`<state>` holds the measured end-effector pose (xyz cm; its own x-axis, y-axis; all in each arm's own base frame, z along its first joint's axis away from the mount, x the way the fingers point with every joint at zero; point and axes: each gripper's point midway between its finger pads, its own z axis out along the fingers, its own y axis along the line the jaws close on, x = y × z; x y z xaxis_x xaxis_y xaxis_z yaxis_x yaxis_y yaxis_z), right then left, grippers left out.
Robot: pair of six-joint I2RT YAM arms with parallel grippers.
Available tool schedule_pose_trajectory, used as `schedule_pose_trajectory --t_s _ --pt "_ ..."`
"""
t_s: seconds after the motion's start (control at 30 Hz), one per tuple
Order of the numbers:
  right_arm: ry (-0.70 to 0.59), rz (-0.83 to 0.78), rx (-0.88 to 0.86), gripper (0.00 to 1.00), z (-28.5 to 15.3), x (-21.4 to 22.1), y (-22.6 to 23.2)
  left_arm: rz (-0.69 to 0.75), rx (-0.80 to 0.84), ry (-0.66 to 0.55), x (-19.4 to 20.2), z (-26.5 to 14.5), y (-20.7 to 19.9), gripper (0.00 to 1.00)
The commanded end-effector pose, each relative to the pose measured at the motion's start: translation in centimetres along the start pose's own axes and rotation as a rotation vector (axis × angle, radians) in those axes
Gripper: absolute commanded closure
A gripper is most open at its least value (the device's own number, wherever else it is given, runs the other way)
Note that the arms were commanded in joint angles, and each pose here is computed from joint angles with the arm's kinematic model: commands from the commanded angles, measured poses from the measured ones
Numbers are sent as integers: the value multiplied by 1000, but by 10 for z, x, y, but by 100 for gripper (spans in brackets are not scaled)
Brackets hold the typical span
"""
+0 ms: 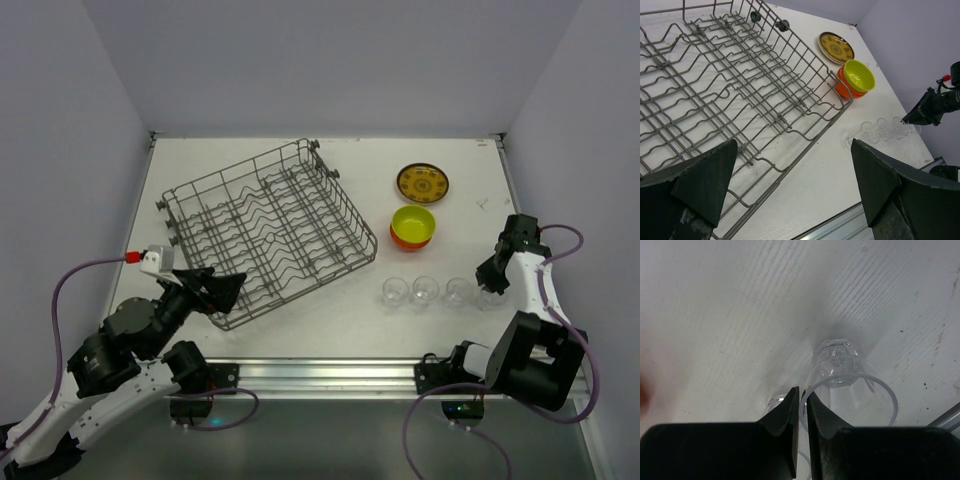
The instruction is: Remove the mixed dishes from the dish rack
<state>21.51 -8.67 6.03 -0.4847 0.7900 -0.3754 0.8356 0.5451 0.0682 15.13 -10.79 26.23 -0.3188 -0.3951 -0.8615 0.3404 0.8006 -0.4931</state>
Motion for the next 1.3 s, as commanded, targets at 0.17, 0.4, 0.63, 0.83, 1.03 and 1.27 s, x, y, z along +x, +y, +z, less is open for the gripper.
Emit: schedule_pose_trajectory --t_s 0.17,0.4,0.63,0.83,1.03,1.27 --pt "-49 1 -77 72 -17 -19 15 14 59 -9 -3 -3 -10 0" --pt "-141 3 -81 59 -48 -39 12 19 63 -6 -3 -2 -11 0" --pt "-280 4 -239 47 -112 -60 24 22 43 -3 -2 1 -8 0" --pt "-466 -93 -550 10 -207 -59 42 41 -10 26 2 9 -4 0" --pt "-628 -233 -760 1 -302 -29 31 35 -96 -41 -10 12 13 0" --pt "-783 -360 -842 1 -350 -6 -1 170 -328 -37 -26 29 43 0"
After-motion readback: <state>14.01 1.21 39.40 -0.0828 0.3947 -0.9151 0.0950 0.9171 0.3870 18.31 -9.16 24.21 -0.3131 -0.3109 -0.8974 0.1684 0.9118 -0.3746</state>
